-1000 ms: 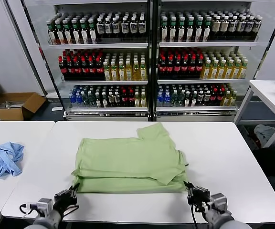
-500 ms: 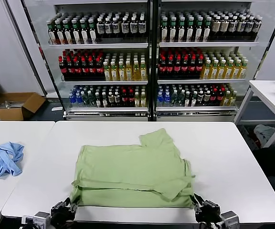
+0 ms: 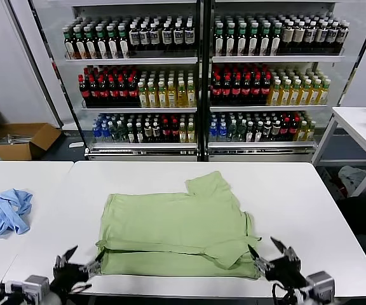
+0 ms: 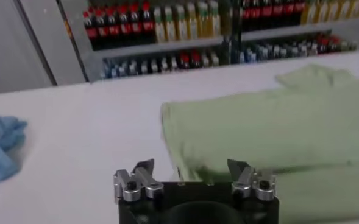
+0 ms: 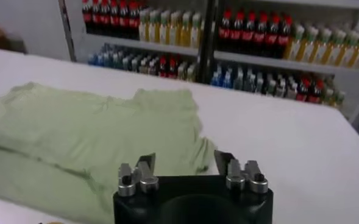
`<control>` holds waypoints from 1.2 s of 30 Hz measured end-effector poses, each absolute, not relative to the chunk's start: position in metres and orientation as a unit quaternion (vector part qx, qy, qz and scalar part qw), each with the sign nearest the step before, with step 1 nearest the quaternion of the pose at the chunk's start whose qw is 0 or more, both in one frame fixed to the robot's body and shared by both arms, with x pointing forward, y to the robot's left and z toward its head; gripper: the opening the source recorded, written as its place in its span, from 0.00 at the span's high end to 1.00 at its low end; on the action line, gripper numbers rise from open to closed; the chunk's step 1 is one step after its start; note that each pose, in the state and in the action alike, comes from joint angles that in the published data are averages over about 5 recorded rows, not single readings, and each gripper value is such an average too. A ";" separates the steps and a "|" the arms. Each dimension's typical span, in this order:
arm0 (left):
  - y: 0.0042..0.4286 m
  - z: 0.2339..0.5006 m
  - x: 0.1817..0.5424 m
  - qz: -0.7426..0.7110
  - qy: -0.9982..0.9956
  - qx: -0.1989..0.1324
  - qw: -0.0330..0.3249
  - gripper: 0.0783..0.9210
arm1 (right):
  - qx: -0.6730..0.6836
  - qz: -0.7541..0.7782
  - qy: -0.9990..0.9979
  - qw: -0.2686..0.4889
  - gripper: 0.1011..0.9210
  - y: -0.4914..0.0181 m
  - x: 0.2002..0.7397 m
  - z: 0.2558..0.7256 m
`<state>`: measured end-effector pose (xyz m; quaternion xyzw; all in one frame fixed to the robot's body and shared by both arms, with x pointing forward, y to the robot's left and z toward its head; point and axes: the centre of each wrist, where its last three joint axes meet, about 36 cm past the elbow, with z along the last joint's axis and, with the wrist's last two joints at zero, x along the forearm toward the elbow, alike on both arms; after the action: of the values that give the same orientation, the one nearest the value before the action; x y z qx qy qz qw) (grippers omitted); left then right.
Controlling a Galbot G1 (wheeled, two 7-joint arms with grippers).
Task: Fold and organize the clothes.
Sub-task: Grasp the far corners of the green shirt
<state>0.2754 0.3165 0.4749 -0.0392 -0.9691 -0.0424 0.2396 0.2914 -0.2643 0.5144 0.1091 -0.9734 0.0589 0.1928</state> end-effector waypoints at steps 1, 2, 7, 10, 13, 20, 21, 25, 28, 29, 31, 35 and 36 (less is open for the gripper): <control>0.319 0.474 0.282 -0.039 -0.971 -0.038 0.234 0.13 | 0.108 0.056 -0.975 0.188 0.14 -0.265 0.302 0.513; 0.320 0.473 0.289 -0.036 -0.972 -0.037 0.229 0.12 | 0.107 0.053 -0.976 0.183 0.13 -0.265 0.312 0.511; 0.329 0.466 0.328 -0.022 -0.977 -0.035 0.209 0.12 | 0.103 0.041 -0.980 0.165 0.12 -0.262 0.372 0.501; 0.334 0.460 0.352 -0.015 -0.979 -0.037 0.201 0.12 | 0.105 0.035 -0.981 0.161 0.12 -0.254 0.409 0.495; 0.339 0.453 0.377 -0.011 -0.979 -0.040 0.198 0.12 | 0.110 0.030 -0.980 0.161 0.12 -0.243 0.444 0.490; 0.350 0.433 0.434 -0.001 -0.978 -0.046 0.205 0.12 | 0.110 0.025 -0.978 0.174 0.12 -0.213 0.522 0.476; 0.351 0.431 0.441 0.001 -0.977 -0.048 0.207 0.12 | 0.108 0.024 -0.978 0.177 0.12 -0.209 0.532 0.474; 0.354 0.422 0.466 0.003 -0.975 -0.055 0.214 0.12 | 0.101 0.022 -0.976 0.190 0.12 -0.196 0.569 0.465; 0.357 0.416 0.483 0.001 -0.973 -0.061 0.221 0.12 | 0.095 0.023 -0.975 0.202 0.12 -0.187 0.591 0.456; 0.358 0.415 0.489 -0.001 -0.973 -0.062 0.223 0.12 | 0.092 0.025 -0.974 0.206 0.12 -0.185 0.597 0.453; 0.362 0.412 0.499 -0.005 -0.971 -0.065 0.230 0.12 | 0.086 0.027 -0.973 0.214 0.12 -0.181 0.609 0.446; 0.371 0.406 0.516 -0.012 -0.968 -0.067 0.243 0.12 | 0.076 0.033 -0.970 0.230 0.12 -0.175 0.625 0.429; 0.373 0.405 0.520 -0.013 -0.967 -0.068 0.246 0.12 | 0.074 0.035 -0.969 0.234 0.12 -0.174 0.628 0.425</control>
<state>0.5199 0.3731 0.4052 -0.0675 -0.9667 -0.0127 0.2464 0.6275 -0.1738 0.4254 0.0745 -0.9688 0.0348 0.2339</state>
